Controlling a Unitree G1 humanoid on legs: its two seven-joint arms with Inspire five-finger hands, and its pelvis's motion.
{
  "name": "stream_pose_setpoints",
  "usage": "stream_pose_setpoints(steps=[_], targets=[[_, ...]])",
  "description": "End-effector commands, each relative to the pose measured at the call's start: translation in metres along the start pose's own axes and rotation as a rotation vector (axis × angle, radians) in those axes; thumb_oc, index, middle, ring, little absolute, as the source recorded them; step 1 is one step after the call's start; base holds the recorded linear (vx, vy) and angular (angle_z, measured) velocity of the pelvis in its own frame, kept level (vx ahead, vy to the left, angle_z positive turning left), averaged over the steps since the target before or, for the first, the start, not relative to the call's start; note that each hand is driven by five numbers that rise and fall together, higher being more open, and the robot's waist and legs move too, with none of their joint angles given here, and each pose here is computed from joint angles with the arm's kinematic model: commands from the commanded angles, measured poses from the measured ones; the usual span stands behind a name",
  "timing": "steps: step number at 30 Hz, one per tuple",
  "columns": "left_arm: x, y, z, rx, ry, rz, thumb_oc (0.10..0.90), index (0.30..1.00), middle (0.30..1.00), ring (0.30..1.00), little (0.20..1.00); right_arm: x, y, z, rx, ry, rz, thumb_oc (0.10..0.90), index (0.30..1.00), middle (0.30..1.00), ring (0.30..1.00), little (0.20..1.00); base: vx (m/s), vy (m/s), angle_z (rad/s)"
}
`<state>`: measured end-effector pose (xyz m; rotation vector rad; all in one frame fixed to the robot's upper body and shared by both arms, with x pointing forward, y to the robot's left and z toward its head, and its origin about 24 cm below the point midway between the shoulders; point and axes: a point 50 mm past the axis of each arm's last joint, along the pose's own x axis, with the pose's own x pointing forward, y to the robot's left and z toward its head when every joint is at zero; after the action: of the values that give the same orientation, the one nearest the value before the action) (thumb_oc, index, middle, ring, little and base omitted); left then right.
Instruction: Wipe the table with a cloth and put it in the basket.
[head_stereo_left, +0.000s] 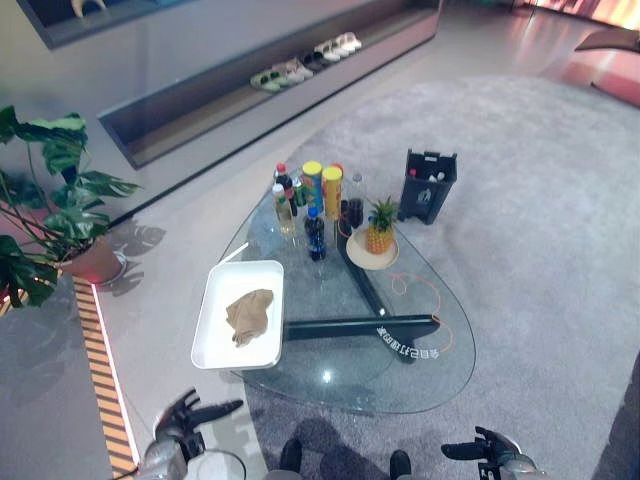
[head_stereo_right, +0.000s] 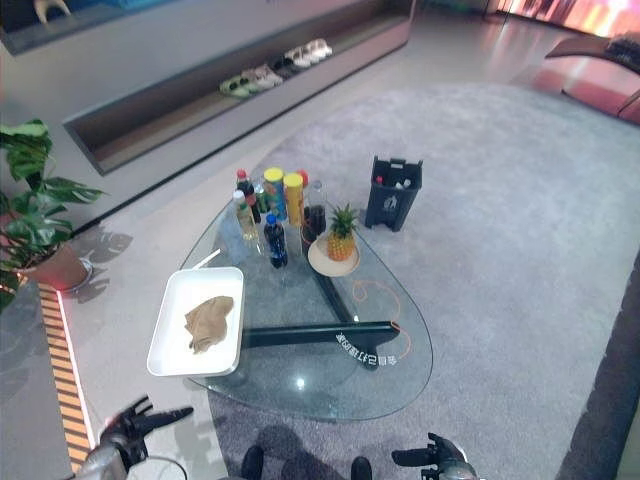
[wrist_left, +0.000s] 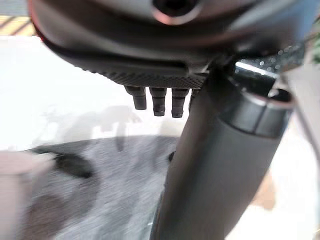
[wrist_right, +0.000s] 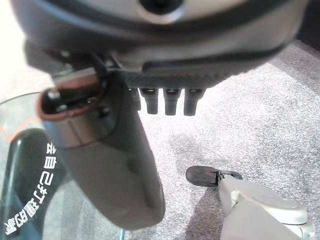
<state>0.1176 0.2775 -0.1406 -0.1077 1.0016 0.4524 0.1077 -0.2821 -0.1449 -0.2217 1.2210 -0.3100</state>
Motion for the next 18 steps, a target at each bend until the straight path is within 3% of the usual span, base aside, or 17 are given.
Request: stream_pose_setpoints(steps=[1, 12, 18], targets=[[0.002, 0.009, 0.011, 0.082, -0.027, -0.003, 0.800, 0.900, 0.900, 0.900, 0.900, -0.001, -0.012, -0.018, -0.030, 0.073, -0.031, 0.800, 0.900, 0.900, 0.900, 0.900, 0.06, 0.005, 0.00], [-0.006, 0.012, -0.035, 0.179, 0.225, -0.014, 0.800, 0.900, 0.900, 0.900, 0.900, -0.004, -0.004, -0.039, -0.071, 0.162, 0.000, 0.800, 0.900, 0.900, 0.900, 0.900, 0.04, 0.002, 0.00], [-0.006, 0.009, -0.036, 0.191, 0.245, -0.028, 0.800, 0.900, 0.900, 0.900, 0.900, -0.004, -0.003, -0.042, -0.088, 0.170, 0.006, 0.800, 0.900, 0.900, 0.900, 0.900, 0.00, 0.000, 0.00]])
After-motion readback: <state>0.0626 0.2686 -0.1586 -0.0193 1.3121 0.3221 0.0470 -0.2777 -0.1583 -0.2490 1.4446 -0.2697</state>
